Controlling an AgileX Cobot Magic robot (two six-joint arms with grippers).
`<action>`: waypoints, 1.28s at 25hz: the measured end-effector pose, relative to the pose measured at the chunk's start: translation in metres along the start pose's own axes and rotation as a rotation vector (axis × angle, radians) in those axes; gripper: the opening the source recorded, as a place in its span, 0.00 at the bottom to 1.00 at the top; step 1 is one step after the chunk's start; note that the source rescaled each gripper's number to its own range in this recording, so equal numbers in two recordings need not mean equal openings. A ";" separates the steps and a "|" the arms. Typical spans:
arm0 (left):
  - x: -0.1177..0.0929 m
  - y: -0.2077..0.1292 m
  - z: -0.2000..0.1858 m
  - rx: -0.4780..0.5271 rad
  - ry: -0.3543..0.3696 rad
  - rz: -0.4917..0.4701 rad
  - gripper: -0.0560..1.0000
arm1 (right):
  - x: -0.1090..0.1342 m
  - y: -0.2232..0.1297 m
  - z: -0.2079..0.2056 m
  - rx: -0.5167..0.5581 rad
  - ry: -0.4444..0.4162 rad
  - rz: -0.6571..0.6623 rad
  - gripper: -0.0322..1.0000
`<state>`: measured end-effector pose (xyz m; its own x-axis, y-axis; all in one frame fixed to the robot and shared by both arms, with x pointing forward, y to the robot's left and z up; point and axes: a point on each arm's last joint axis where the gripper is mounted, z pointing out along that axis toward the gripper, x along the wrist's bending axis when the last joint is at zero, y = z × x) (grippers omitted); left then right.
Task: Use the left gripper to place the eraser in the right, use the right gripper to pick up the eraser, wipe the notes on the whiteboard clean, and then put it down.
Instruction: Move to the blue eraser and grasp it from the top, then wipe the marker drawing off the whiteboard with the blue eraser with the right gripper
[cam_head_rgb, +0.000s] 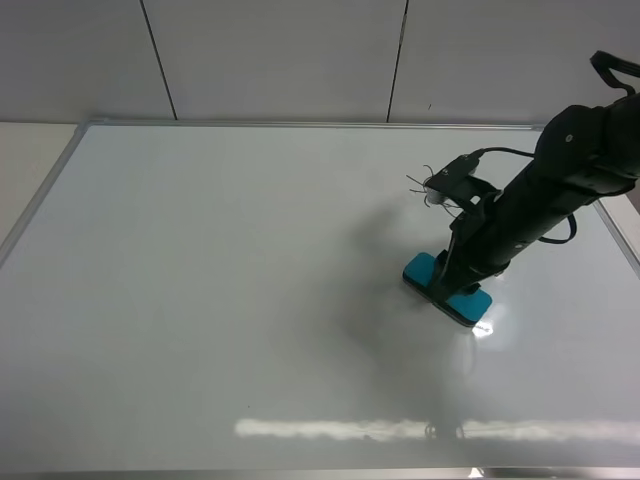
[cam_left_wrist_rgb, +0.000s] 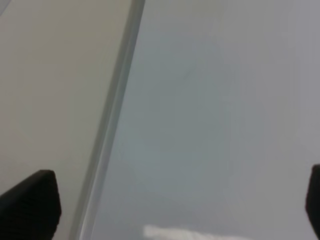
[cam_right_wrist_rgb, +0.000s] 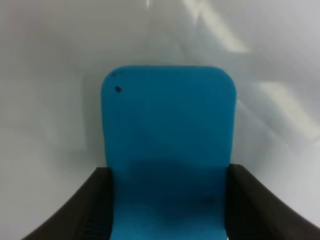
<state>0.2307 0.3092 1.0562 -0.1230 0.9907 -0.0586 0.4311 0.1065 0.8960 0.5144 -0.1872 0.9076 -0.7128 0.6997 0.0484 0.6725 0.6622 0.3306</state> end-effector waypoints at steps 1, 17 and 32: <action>0.000 0.000 0.000 0.000 0.000 0.000 1.00 | -0.002 0.007 -0.003 -0.015 -0.003 0.034 0.04; 0.000 0.000 0.000 0.000 0.000 0.000 1.00 | -0.047 0.088 -0.013 -0.080 -0.113 0.364 0.04; 0.000 0.000 0.000 0.000 0.000 0.000 1.00 | -0.076 0.102 0.033 -0.011 -0.227 0.368 0.04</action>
<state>0.2307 0.3092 1.0562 -0.1230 0.9907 -0.0586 0.4311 0.1065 0.8960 0.6439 -0.1638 0.9071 -0.3634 0.9307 -0.0427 0.8704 0.3555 0.3405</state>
